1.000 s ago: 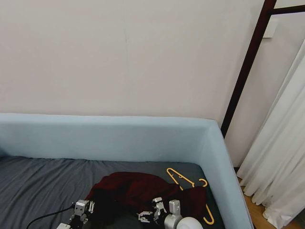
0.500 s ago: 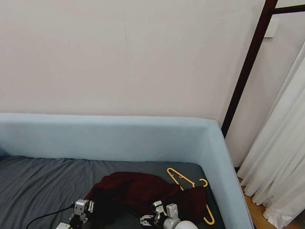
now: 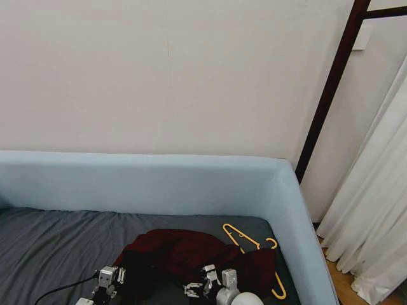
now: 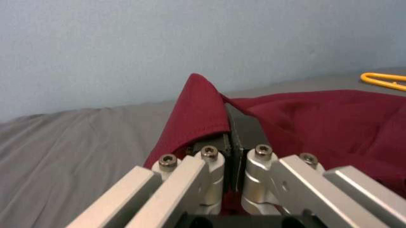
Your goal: Pick up the clothes from the sofa and hang them on the clothes hanger.
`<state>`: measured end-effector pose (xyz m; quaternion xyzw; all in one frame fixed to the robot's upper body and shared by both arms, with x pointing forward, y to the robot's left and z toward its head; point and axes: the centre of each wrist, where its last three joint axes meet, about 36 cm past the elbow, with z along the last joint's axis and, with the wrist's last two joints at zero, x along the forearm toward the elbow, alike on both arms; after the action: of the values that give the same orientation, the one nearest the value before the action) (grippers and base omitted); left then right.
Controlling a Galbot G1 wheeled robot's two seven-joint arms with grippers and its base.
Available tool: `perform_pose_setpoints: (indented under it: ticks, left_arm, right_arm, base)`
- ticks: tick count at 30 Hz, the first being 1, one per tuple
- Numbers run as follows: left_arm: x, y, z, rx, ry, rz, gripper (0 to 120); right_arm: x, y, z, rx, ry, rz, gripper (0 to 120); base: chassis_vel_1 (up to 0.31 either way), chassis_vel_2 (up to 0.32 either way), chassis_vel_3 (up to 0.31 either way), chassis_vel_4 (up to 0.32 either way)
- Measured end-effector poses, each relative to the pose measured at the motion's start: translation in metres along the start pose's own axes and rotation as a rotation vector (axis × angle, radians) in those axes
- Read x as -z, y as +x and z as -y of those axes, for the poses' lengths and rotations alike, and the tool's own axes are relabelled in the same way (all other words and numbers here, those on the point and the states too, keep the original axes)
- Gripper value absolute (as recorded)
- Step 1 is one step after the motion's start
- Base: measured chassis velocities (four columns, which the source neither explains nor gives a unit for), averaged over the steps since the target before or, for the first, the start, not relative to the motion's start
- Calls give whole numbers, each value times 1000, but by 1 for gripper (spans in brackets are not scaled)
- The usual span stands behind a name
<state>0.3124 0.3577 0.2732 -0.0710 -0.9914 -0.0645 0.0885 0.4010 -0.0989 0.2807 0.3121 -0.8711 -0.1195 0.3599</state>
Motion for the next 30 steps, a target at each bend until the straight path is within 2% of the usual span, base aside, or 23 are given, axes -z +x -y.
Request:
perform_pose_setpoints:
  ticks: [4, 10, 15, 30]
  left_arm:
    - [0, 1, -1, 1, -1, -1, 0]
    - [-1, 2, -2, 4, -2, -3, 0]
    - [-2, 1, -1, 6, -1, -1, 0]
    - [-1, -1, 0, 6, 0, 2, 0]
  right_arm:
    - [-8, -4, 1, -8, 16, -26, 100]
    - [-10, -13, -1, -103, 27, -99, 100]
    - [-8, -12, 4, -127, 27, -106, 100]
    - [-9, -17, 6, -88, -32, -137, 99]
  base:
    - [0, 0, 0, 0]
    - [0, 0, 0, 0]
    - [0, 0, 0, 0]
    - [0, 0, 0, 0]
